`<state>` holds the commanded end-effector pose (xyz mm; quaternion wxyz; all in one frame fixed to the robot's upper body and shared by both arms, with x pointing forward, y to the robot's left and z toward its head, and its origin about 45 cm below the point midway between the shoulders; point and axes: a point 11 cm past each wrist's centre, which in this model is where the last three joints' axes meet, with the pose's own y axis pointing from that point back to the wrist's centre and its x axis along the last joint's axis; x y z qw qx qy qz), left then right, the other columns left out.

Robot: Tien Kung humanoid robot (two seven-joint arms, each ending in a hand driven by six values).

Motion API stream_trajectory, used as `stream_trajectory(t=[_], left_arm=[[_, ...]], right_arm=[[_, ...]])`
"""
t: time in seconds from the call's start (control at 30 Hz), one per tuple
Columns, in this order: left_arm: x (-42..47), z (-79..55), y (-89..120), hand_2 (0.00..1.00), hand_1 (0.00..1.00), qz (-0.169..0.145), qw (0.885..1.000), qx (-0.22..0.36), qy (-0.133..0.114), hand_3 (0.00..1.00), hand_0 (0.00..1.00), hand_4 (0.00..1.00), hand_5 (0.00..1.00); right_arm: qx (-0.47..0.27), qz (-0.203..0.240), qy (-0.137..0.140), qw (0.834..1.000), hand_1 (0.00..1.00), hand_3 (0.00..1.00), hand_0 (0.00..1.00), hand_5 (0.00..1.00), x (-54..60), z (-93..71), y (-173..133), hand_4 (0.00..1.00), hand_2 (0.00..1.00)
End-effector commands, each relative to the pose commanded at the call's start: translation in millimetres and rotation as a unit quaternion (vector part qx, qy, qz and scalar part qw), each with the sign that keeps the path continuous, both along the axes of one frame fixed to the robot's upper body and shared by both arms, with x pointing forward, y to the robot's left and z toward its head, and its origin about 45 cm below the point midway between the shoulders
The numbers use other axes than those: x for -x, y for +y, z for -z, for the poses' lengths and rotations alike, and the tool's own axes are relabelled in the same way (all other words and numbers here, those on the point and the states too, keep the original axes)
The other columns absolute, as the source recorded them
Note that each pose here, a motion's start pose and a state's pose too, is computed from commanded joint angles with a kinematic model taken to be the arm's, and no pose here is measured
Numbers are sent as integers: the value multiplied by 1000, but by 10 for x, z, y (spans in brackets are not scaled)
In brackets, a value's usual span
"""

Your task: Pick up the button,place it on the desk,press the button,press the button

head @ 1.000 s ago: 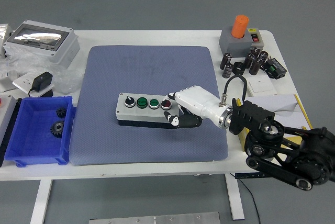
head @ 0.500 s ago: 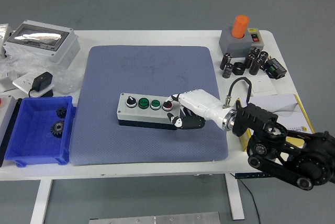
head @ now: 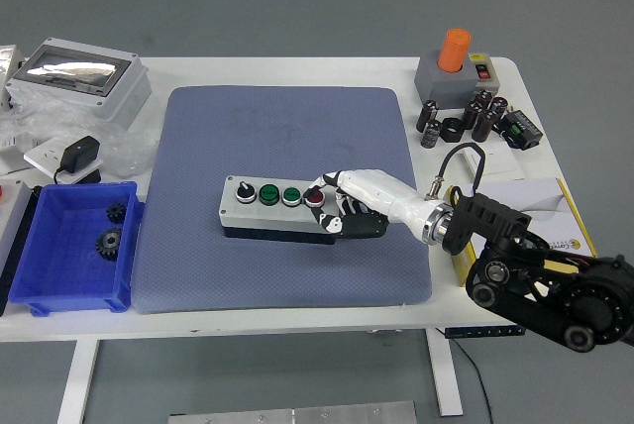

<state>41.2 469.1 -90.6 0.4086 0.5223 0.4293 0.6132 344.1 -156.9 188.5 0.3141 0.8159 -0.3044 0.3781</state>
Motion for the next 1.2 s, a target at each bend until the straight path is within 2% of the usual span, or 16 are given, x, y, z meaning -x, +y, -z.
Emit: stream_trajectory(t=[0.17,0.53,0.6,0.8,0.9,1.03,1.17,1.2], left_arm=[[4,3,-6,700,741,0,1000,1,0,838,725,864,857],[-1,2,-3,699,742,2,1000,2,-3,834,725,864,859],[-4,2,-2,698,742,2,1000,2,-5,834,726,864,859],[-5,2,2,697,743,4,1000,1,-7,831,726,863,856],[4,5,-3,697,743,4,1000,1,-5,831,726,863,856],[23,10,-12,697,743,3,1000,1,-1,831,726,863,857],[42,16,-20,697,743,4,1000,2,1,831,726,863,857],[47,19,-24,697,743,4,1000,2,1,829,726,863,856]], right_arm=[[-2,5,3,1000,107,715,68,597,-15,21,-12,434,173],[50,6,1,999,102,717,65,588,20,242,-90,435,174],[42,6,-3,999,102,720,65,580,13,208,-84,437,175],[-54,16,-31,998,102,717,65,579,-97,-252,-61,439,175],[-96,36,-42,994,102,717,65,579,-153,-395,-110,439,175],[-113,86,-55,988,102,713,62,576,-179,-321,-225,440,174],[-155,123,-69,978,102,713,62,576,-145,-245,-265,440,174],[-175,131,-73,973,246,727,167,594,-128,-243,-263,781,327]])
